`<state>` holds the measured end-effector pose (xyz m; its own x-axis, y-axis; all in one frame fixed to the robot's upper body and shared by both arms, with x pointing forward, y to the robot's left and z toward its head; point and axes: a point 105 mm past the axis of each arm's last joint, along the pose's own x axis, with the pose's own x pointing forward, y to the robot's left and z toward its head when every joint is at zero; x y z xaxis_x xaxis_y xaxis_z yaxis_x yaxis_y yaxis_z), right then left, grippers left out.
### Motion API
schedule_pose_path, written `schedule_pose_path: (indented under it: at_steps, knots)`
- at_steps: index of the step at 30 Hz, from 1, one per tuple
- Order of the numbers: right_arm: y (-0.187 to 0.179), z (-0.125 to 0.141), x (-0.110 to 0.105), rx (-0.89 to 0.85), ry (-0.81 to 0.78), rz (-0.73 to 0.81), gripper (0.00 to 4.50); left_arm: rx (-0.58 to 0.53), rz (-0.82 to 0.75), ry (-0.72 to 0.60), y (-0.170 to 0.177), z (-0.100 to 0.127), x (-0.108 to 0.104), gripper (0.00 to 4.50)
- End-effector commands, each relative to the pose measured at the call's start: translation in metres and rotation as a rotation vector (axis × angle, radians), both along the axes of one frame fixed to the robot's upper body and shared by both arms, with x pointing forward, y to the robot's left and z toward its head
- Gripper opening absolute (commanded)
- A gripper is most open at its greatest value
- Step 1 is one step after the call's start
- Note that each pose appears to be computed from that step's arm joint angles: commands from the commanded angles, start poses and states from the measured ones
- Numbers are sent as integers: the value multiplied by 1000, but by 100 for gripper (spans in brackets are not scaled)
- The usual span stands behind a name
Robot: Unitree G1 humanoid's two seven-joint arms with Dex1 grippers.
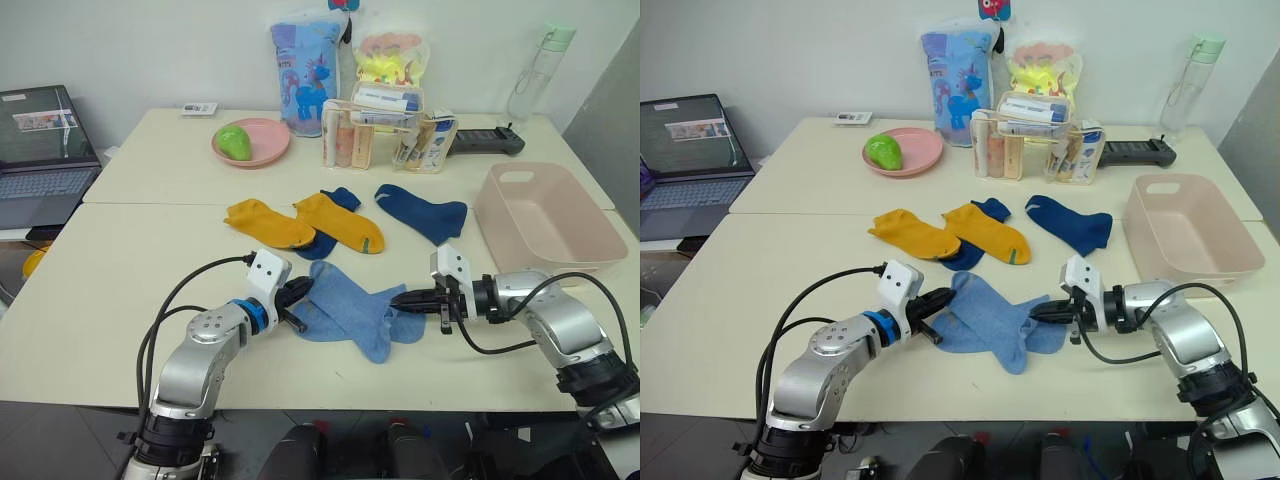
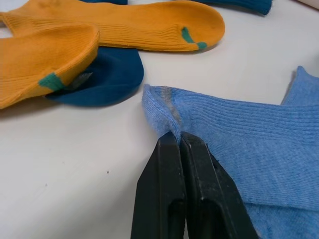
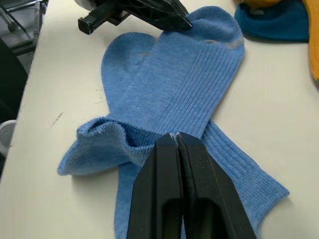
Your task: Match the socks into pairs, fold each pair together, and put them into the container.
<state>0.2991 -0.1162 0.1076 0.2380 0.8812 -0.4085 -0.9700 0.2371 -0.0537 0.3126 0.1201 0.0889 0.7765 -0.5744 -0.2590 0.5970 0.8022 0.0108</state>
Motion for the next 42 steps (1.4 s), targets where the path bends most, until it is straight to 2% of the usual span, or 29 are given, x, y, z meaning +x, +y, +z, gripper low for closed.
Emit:
schedule_pose_path:
  at_steps: [1,2,3,7,10,12,16,18,22,26,31,33,36,41,42]
  knots:
    - [-4,15,7,11,-73,-9,129,-23,21,-54,1,14,0,0]
    - [-5,15,7,12,-74,-15,167,-28,17,-53,2,14,-1,0]
    - [-7,19,9,25,-83,-35,201,-32,15,-53,3,14,-3,20]
    - [-10,41,4,153,-28,-114,344,-22,11,-44,14,15,-8,130]
    - [-14,44,-6,163,3,-148,345,-12,25,-48,26,19,-5,224]
    - [-19,36,-15,130,30,-199,345,-25,10,-58,34,27,0,289]
    - [-18,20,-37,109,100,-248,345,-21,-67,-69,33,32,6,289]
    - [-18,10,-42,88,129,-308,345,-7,-93,-63,30,29,13,289]
    - [-8,0,-53,93,158,-327,345,29,-160,-61,19,22,26,289]
    - [-9,-7,-55,94,172,-372,345,48,-174,-64,10,16,40,289]
    - [-9,-15,-57,106,185,-393,345,49,-197,-61,3,11,46,289]
    - [-8,-16,-56,117,186,-403,309,56,-214,-55,2,8,44,292]
    - [-5,-17,-55,140,188,-402,226,49,-225,-51,-1,7,44,232]
    - [-6,-18,-53,143,184,-405,36,44,-228,-51,-1,7,42,62]
    - [-7,-18,-53,139,184,-403,10,42,-229,-49,0,7,42,33]
